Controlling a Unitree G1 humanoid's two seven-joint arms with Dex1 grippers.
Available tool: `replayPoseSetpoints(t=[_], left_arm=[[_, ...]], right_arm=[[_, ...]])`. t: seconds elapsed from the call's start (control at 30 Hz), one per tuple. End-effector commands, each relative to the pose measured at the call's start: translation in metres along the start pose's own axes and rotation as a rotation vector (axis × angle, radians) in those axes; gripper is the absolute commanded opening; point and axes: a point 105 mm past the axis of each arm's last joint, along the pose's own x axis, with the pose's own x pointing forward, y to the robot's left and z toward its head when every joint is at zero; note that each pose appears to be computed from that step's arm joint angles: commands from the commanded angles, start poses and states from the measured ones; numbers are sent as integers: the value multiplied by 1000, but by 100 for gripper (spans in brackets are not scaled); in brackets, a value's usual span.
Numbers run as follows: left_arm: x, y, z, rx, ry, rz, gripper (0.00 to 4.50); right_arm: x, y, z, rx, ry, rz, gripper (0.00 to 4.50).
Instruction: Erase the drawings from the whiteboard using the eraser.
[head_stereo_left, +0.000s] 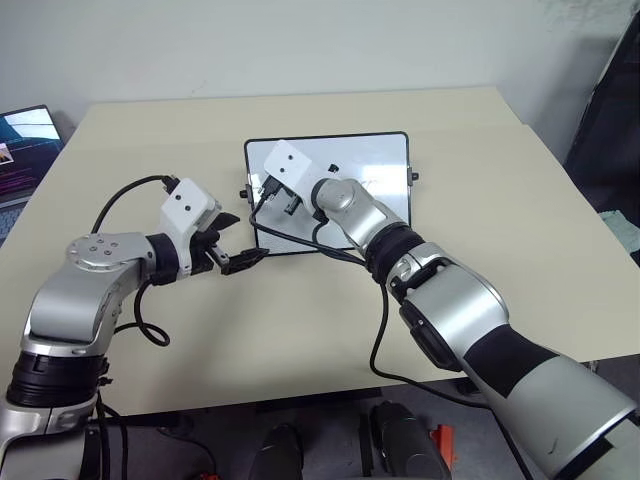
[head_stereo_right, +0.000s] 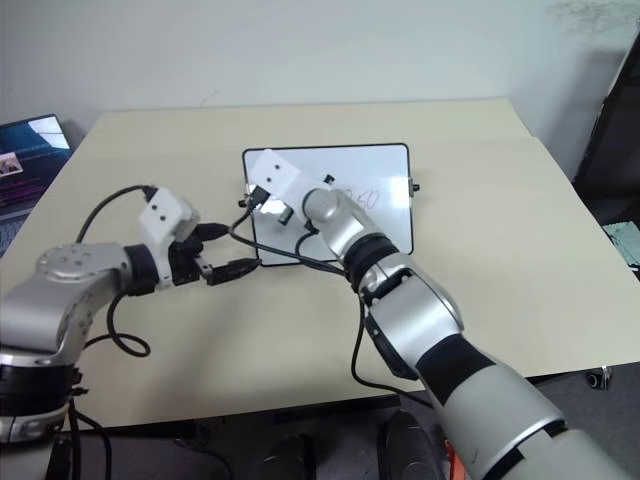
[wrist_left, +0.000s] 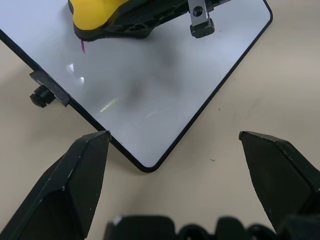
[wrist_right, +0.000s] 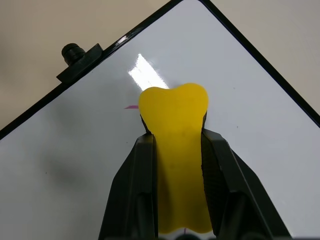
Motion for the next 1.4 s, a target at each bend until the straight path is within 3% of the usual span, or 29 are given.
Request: replayPoseSetpoints(t=[0.03,0.2,0.43,0.6,0.83,1.07,1.27,1.4], left_arm=[[-10,4,14,39,-39,32,450],[-11,3,13,37,-36,34,450],[-10,3,15,40,-38,30,450],[-11,3,15,41,-39,33,450],[-11,3,14,40,-37,33,450],[-8,3,15,44,-40,27,450],[-8,3,15,44,-38,22,450],[-7,2,16,43,-44,18,450]], right_arm=[[3,22,40,-40,-97,39,83],[4,24,41,-74,-101,25,83],[5,54,39,-164,-80,136,83],[5,75,16,-242,-18,238,83],[5,60,10,-164,6,213,83],[2,4,21,-7,-36,-11,83],[0,-7,31,-2,-64,-70,83],[-1,1,44,44,-114,29,83]])
